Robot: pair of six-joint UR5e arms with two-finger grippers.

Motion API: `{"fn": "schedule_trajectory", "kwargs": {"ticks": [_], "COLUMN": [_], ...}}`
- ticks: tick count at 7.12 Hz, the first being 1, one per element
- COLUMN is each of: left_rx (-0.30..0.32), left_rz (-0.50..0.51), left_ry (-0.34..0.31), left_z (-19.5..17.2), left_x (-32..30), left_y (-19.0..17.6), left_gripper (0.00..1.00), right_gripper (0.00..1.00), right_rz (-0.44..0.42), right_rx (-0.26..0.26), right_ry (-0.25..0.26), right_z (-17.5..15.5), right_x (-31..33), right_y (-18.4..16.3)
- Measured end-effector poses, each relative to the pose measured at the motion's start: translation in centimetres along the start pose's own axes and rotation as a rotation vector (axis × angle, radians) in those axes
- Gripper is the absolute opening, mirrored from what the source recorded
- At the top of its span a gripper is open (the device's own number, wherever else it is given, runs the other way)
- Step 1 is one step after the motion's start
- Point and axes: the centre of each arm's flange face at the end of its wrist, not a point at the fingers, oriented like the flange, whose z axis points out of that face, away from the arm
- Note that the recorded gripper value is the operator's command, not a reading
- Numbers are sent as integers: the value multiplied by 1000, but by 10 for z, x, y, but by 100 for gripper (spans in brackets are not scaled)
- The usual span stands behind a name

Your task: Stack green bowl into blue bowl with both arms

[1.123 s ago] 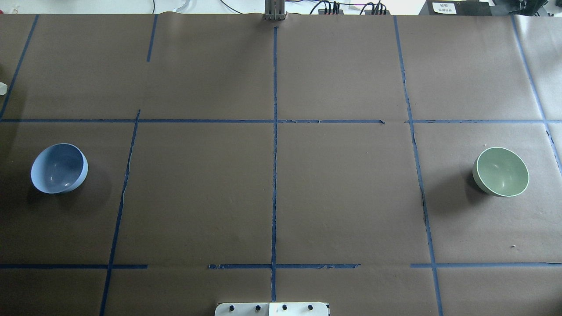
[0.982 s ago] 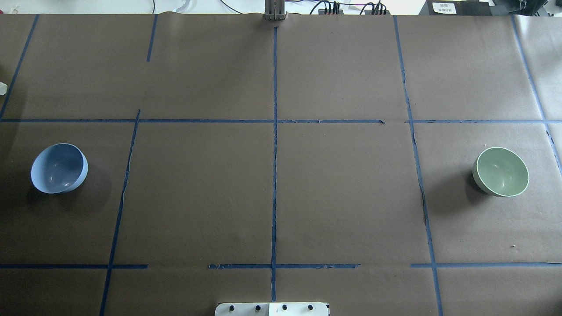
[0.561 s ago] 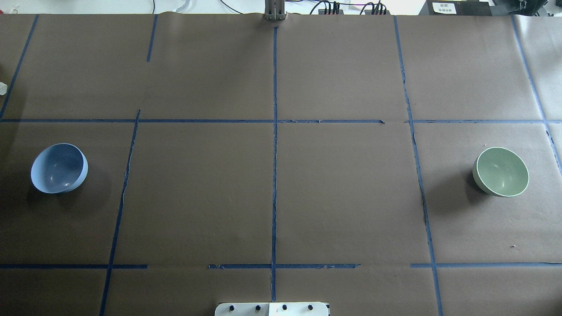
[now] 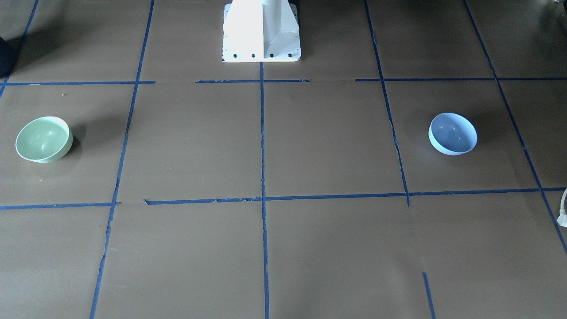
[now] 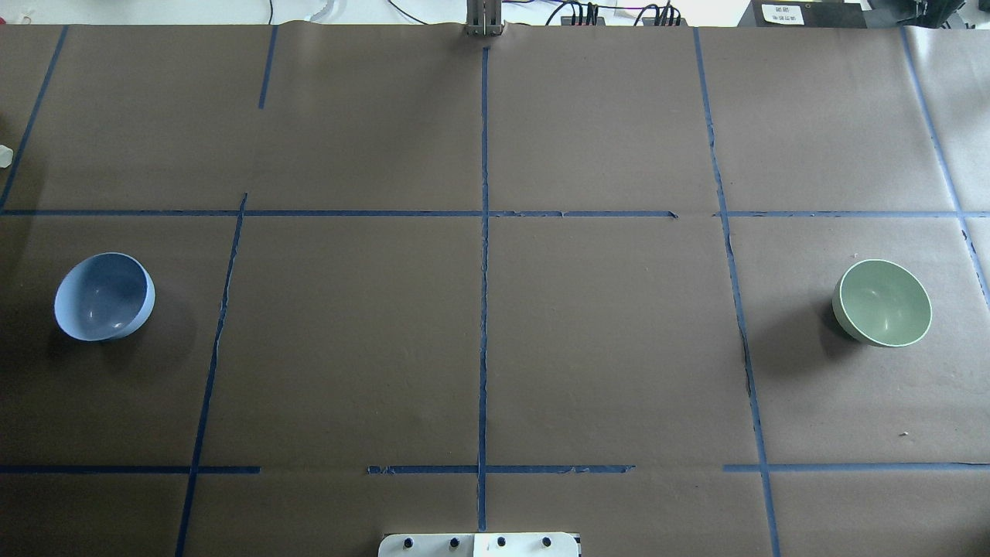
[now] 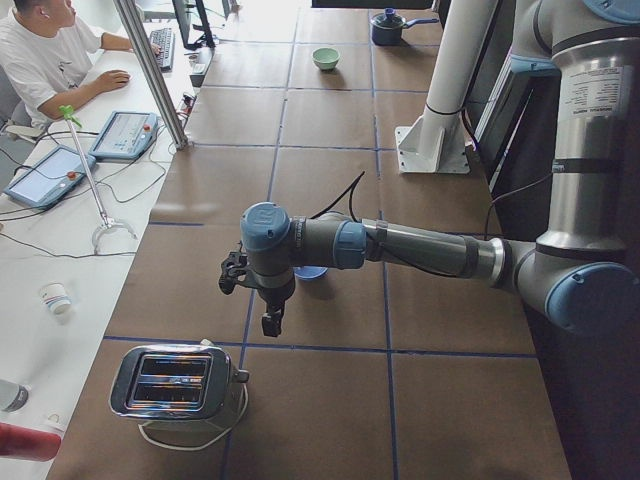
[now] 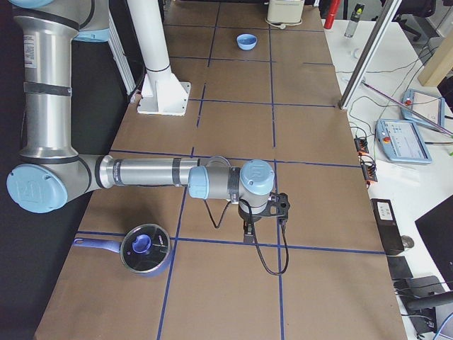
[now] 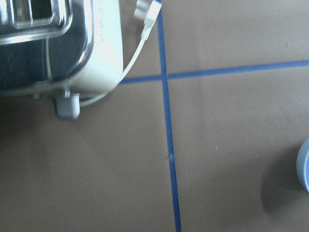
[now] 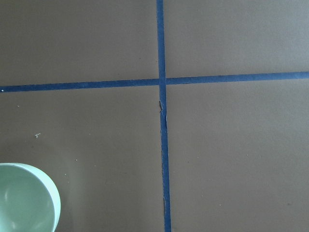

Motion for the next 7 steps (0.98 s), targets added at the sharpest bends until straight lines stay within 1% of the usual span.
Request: {"fn": "schedule_trajectory", "kwargs": {"ticks": [2, 3, 4, 5, 6, 7], "left_rx": [64, 86, 102, 96, 87, 94], "left_rz": [65, 89, 106, 78, 20, -32], "left_ry": [-1, -2, -1, 6, 17, 36], "left_z": [10, 14, 17, 25, 41, 60], "left_x": [-8, -9, -8, -2, 10, 30], "left_y": [2, 2, 1, 2, 6, 11], "left_gripper": [100, 100, 100, 100, 100, 100], "right_gripper": [100, 100, 100, 100, 100, 100], "right_rz": [-5, -14, -34, -60, -81, -92], "right_rx": [-2, 3, 21, 36, 40, 35], "right_ry": [1, 1, -1, -3, -4, -4], "right_z": [1, 0, 0, 2, 5, 10], "right_x": [1, -1, -4, -8, -13, -17], "right_y": [1, 1, -1, -2, -2, -2]}}
